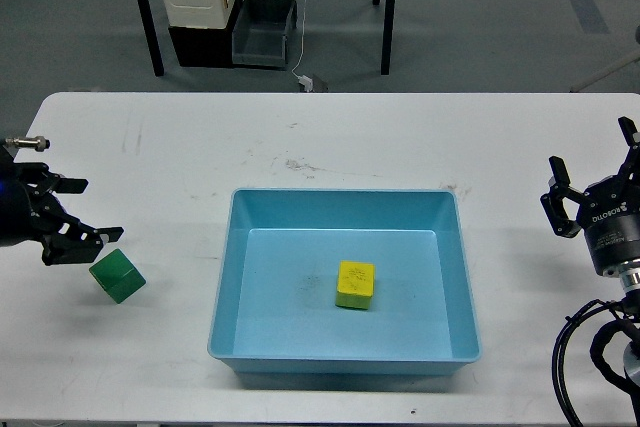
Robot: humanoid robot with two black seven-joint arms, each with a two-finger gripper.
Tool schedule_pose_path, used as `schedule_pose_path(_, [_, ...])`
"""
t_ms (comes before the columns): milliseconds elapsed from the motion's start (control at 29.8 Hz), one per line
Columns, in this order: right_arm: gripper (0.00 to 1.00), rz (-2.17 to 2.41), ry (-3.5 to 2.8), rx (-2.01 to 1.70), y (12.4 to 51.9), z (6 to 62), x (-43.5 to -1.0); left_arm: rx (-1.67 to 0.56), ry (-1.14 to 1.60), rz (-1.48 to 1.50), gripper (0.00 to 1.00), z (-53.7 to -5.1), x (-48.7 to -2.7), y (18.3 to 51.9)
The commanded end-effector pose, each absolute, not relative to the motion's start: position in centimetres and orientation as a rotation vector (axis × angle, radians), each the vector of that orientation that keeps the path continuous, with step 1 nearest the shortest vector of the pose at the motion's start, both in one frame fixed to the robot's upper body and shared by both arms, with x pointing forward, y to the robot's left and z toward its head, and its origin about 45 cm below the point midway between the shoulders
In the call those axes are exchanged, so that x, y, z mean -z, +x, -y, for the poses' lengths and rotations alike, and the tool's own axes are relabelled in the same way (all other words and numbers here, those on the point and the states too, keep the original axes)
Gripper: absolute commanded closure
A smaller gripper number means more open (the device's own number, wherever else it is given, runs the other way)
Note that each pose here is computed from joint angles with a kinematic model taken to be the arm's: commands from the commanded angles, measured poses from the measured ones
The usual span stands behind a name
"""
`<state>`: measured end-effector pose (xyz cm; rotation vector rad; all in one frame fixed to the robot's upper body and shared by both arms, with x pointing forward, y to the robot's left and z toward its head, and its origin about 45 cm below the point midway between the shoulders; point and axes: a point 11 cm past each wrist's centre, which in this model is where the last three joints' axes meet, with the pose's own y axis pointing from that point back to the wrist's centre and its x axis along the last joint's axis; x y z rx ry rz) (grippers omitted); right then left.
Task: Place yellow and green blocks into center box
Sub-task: 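Lower the left gripper onto the green cube and close it, then lift the green cube and place it in the bin beside the yellow cube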
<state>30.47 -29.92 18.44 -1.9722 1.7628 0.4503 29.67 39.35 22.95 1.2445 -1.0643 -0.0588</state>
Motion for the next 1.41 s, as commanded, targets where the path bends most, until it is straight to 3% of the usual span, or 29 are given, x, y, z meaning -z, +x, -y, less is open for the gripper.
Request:
schedule_pose_path(0, [0.0, -1.762, -1.975, -0.455, 30.4, 29.8, -18.3, 0.098, 1.243, 1.028, 0.0, -39.4, -21.6, 28.7])
schedule_pose_path(838, [0.0, -1.766, -1.98, -0.473, 30.0, 29.7, -17.8, 0.15, 1.212, 0.915, 0.02, -38.2, -16.5, 27.8])
schedule_pose_path(1006, [0.0, -1.767, -1.98, -0.475, 30.0, 29.7, -17.8, 0.151, 1.2, 0.919, 0.18, -37.7, -15.7, 27.9])
schedule_pose_path(1307, [0.0, -1.77, -1.979, -0.475, 30.0, 29.8, -17.7, 0.159, 1.218, 0.9, 0.71, -38.4, -14.9, 27.7])
schedule_pose_path(1374, [0.0, -1.772, -1.978, -0.476, 30.0, 29.8, -17.7, 0.153, 1.22, 0.908, 0.79, -38.5, -15.1, 27.8])
